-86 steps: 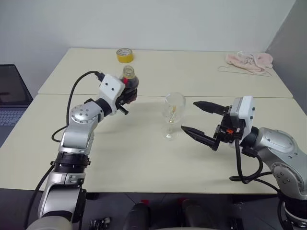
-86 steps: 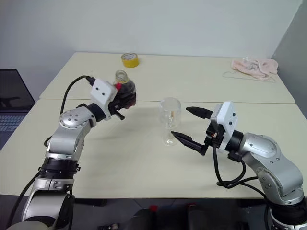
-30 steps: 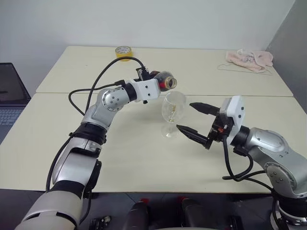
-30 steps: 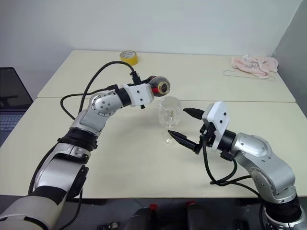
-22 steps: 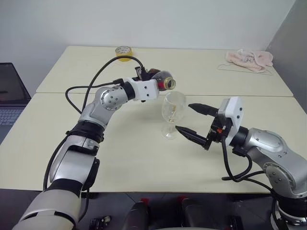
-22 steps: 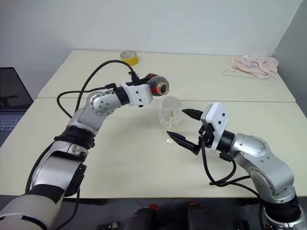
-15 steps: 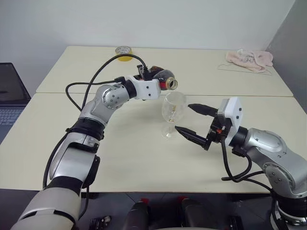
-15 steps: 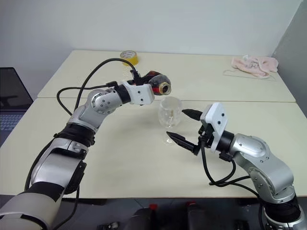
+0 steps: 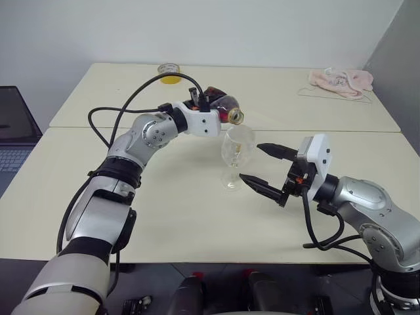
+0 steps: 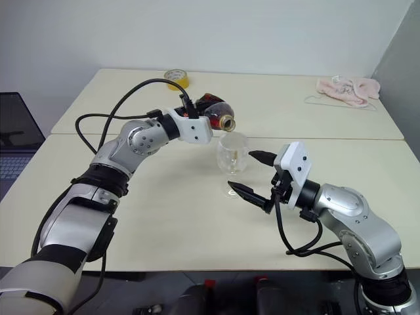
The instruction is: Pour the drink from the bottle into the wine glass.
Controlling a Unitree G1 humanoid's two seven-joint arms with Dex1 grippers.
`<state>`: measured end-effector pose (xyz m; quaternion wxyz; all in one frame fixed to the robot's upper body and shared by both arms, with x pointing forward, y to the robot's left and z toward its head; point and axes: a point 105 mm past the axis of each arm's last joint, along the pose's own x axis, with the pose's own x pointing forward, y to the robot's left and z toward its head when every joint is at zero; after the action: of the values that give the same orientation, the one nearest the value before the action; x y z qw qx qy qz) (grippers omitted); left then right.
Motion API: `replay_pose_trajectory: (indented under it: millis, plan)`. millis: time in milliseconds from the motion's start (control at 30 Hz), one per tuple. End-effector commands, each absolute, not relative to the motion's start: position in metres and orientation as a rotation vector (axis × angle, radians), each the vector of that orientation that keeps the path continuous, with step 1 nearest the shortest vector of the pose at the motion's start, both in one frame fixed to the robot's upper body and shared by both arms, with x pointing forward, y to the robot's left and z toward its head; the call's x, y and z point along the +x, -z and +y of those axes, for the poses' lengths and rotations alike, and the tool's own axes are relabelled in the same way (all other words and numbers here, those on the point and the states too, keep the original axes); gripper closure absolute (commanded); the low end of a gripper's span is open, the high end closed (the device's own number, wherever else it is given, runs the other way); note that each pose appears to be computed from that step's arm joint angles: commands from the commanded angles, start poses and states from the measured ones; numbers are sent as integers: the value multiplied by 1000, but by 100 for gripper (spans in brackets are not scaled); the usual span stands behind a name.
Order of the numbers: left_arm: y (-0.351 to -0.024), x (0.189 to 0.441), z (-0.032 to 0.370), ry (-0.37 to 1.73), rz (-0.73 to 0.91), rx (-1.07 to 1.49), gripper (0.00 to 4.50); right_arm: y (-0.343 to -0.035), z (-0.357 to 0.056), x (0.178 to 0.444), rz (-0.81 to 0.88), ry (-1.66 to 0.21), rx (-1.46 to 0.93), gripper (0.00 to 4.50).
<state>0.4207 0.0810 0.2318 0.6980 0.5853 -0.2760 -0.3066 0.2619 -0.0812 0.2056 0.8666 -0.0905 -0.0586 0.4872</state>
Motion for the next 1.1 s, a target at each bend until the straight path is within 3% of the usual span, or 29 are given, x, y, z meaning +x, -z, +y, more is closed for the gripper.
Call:
replay_pose_trajectory:
  millis: [33,1100]
  plan:
    - [-259,418,77,637,-713,1317,371,-216,-79,255,-178,-1029,-206,0]
    - [-272,415,76,595,-796,1396,371,-216,-78,255,-182,-1031,-202,0]
